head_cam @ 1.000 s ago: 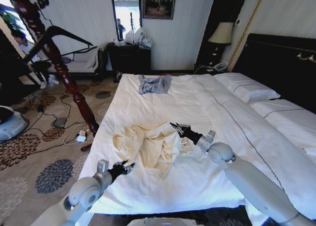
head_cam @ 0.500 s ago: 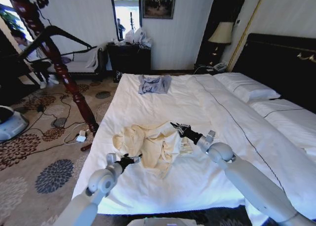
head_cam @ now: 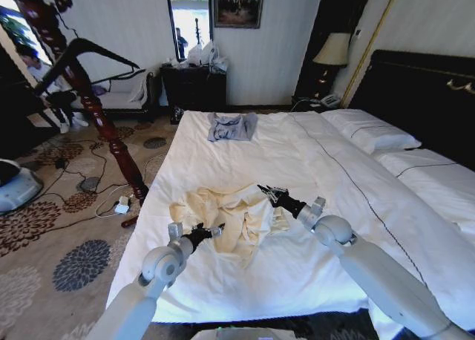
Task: Pick up the clothes from the bed and hang them on the clothes hanger.
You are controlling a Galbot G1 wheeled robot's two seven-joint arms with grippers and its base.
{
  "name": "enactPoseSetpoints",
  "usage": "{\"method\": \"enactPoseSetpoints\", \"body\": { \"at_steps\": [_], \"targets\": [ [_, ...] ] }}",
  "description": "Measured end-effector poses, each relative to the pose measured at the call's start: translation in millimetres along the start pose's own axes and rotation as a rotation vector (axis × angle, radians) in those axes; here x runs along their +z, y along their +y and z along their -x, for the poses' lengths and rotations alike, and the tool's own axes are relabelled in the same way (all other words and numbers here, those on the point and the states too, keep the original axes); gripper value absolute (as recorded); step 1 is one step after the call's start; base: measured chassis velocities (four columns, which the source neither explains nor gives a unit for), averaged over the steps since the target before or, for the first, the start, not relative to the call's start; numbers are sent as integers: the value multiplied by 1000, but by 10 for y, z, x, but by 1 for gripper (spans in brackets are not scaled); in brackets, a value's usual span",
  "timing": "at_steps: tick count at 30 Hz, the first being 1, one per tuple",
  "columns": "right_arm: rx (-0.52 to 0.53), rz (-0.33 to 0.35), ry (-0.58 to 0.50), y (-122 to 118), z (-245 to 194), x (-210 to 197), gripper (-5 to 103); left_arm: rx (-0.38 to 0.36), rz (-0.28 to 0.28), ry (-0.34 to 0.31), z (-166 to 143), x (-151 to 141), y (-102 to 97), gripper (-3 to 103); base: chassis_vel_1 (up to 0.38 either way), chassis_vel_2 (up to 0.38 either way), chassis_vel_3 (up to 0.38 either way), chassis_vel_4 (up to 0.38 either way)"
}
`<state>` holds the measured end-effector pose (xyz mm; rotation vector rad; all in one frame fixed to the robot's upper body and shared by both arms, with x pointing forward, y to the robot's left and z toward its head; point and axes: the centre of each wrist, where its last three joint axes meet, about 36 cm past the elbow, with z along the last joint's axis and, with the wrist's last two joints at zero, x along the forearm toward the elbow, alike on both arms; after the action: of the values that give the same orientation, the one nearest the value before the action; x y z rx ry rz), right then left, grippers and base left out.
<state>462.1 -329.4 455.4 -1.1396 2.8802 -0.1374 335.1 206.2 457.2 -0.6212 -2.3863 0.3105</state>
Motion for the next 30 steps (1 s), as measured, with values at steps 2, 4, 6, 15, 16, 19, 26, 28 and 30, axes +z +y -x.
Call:
{"method": "enactPoseSetpoints", "body": {
  "at_steps": [2, 4, 6, 15, 16, 19, 26, 28, 30],
  "targets": [
    [1, -1, 0, -7, -6, 1, 1, 6, 8, 8, -57, -4, -6, 100, 0, 0, 0, 0],
    [2, -3, 1, -32, -20, 17, 1, 27, 26, -7, -228, -105, -7, 100, 0, 0, 0, 0],
    [2, -3, 1, -35, -21, 23, 1, 32, 23, -21, -253, -155, -3, 100, 0, 0, 0, 0],
    [-4, 7, 7, -19, 19, 83, 1, -21, -96, -155, 217, -507, 277, 100, 0, 0, 0, 0],
    [-4, 7, 7, -19, 19, 83, 1, -21, -96, -155, 217, -507, 277, 100, 0, 0, 0, 0],
    [-6, 9, 8, -12, 41, 93, 1, -42, -124, -146, 474, -479, 291, 100, 0, 0, 0, 0],
    [-4, 14, 9, -16, 67, 111, 1, -113, -137, -103, 885, -342, 364, 100, 0, 0, 0, 0],
    [-2, 15, 11, -18, 63, 119, 1, -117, -141, -100, 910, -338, 382, 100, 0, 0, 0, 0],
    [1, 15, 15, -32, 54, 141, 1, -120, -153, -101, 977, -336, 415, 100, 0, 0, 0, 0]
  ]
}}
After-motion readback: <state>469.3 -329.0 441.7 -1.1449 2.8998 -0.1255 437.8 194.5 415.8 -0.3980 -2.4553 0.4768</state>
